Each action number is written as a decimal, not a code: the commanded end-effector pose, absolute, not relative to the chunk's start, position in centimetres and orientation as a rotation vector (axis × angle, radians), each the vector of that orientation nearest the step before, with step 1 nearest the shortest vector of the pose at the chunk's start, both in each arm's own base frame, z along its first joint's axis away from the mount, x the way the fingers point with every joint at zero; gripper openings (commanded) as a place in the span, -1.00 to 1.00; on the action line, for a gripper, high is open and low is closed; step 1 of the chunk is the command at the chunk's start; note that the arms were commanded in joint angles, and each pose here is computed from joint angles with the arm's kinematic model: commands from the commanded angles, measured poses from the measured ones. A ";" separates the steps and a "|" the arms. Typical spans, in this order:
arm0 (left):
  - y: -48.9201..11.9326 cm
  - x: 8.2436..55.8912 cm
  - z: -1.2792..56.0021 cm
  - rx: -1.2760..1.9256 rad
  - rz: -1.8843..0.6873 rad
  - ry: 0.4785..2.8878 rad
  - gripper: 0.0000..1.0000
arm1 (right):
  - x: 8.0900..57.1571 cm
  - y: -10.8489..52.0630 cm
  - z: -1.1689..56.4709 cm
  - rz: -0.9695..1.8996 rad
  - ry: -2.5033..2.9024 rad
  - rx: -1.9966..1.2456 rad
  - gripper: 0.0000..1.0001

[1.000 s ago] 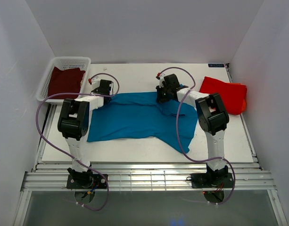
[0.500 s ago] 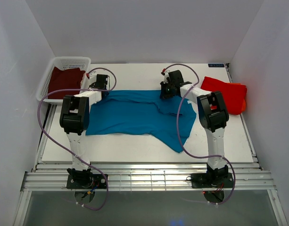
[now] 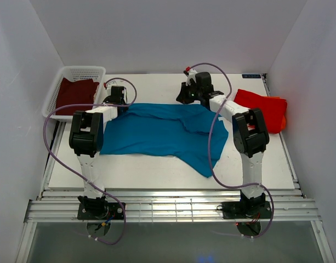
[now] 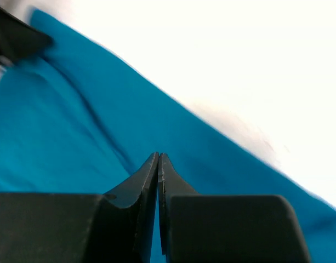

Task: Fold and stack the t-shirts
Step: Fold the tshirt

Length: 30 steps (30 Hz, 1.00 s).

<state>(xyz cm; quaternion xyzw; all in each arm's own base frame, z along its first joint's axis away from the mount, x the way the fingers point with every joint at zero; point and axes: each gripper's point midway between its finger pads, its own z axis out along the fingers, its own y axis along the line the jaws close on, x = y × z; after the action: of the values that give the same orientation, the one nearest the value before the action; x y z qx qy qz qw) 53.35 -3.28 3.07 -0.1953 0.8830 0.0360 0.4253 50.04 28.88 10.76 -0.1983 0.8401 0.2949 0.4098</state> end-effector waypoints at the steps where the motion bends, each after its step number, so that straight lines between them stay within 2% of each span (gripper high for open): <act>1: -2.9 54.1 7.2 -0.496 0.084 2.140 -0.17 | 49.9 36.5 16.4 0.937 1.924 -0.600 -0.84; 2: -2.6 53.8 6.9 -0.504 0.104 2.157 -0.18 | 49.8 37.5 14.1 0.956 1.971 -0.605 -0.85; 4: -2.3 53.6 6.7 -0.519 0.129 2.163 -0.18 | 49.5 40.5 14.7 1.011 1.946 -0.630 -0.84; 5: -2.3 53.5 6.7 -0.522 0.131 2.166 -0.18 | 49.6 41.4 12.8 1.027 1.973 -0.634 -0.84; 15: -2.4 52.7 7.2 -0.546 0.108 2.170 -0.20 | 48.6 48.6 10.9 1.185 1.905 -0.645 -0.85; 30: -2.4 51.5 7.5 -0.558 0.099 2.179 -0.22 | 49.6 50.5 11.8 1.223 1.836 -0.559 -0.85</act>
<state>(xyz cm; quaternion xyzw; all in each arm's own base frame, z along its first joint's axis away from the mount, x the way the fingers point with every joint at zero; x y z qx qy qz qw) 51.46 -2.74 4.47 -0.2145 0.8868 0.0463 0.4068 48.54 49.30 7.94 -0.2288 0.7652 0.4669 0.3796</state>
